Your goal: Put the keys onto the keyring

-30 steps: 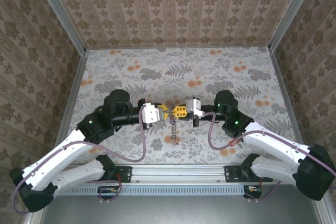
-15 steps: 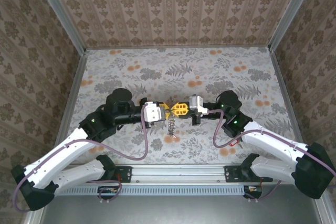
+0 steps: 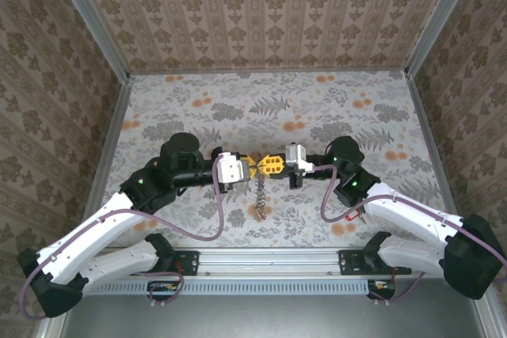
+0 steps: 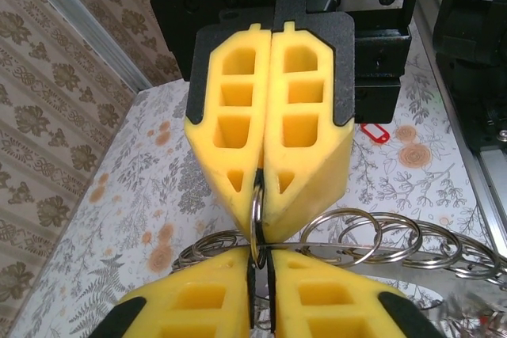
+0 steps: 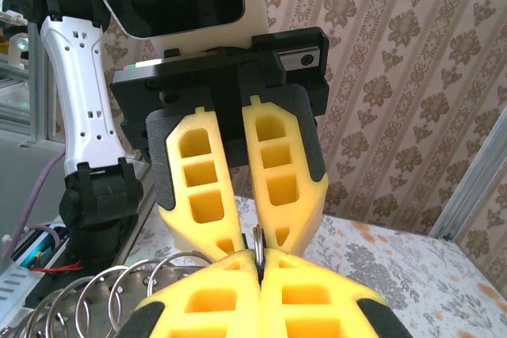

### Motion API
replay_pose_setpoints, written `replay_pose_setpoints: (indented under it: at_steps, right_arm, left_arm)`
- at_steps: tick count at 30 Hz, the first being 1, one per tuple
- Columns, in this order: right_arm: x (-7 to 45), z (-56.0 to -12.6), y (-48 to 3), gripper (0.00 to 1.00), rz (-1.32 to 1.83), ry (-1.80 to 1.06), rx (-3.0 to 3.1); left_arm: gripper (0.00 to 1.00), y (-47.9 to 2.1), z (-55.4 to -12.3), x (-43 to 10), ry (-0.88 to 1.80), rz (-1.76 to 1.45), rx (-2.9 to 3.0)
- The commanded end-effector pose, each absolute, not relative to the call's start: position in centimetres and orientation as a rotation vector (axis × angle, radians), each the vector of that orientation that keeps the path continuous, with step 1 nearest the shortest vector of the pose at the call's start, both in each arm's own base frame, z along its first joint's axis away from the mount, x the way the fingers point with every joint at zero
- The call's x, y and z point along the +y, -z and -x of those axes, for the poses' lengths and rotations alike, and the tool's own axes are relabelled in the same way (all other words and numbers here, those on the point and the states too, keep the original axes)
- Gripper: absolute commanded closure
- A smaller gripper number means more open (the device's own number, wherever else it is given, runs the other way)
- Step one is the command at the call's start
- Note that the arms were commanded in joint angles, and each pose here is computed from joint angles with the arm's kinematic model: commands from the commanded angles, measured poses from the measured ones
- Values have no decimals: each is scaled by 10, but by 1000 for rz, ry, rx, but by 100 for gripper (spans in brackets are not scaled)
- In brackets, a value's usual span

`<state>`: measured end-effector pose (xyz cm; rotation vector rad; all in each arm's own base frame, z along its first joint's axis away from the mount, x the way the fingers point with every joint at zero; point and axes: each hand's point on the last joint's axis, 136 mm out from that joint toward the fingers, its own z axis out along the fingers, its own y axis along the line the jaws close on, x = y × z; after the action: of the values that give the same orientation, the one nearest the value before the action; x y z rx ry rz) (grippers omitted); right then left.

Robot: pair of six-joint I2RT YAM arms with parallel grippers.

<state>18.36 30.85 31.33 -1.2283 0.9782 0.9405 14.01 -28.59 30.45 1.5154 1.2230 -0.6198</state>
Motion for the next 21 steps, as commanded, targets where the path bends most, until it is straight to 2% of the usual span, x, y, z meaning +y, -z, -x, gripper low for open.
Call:
replay_pose_setpoints:
  at_steps: [1,4,13,14,17,19,21]
  right_arm:
    - [309,-177,-325,100,1231,-946,899]
    - [309,-177,-320,100,1248,-928,910]
    - [305,-184,-304,100,1292,-838,976]
    - [306,-183,-305,100,1293,-847,972]
    - [307,-183,-305,100,1293,-853,967]
    - [307,-184,-304,100,1291,-852,967]
    - [307,-183,-306,100,1292,-855,959]
  left_arm:
    - [89,-324,-140,-295,672,-1464,1169]
    - [100,-325,-140,-297,684,-1460,1162]
    - [100,-316,-150,-294,638,-1442,1226]
    - [99,-315,-149,-294,646,-1442,1228]
    - [79,-317,-144,-296,681,-1442,1209]
    - [78,-317,-142,-298,700,-1448,1204]
    - [82,-315,-142,-299,707,-1461,1209]
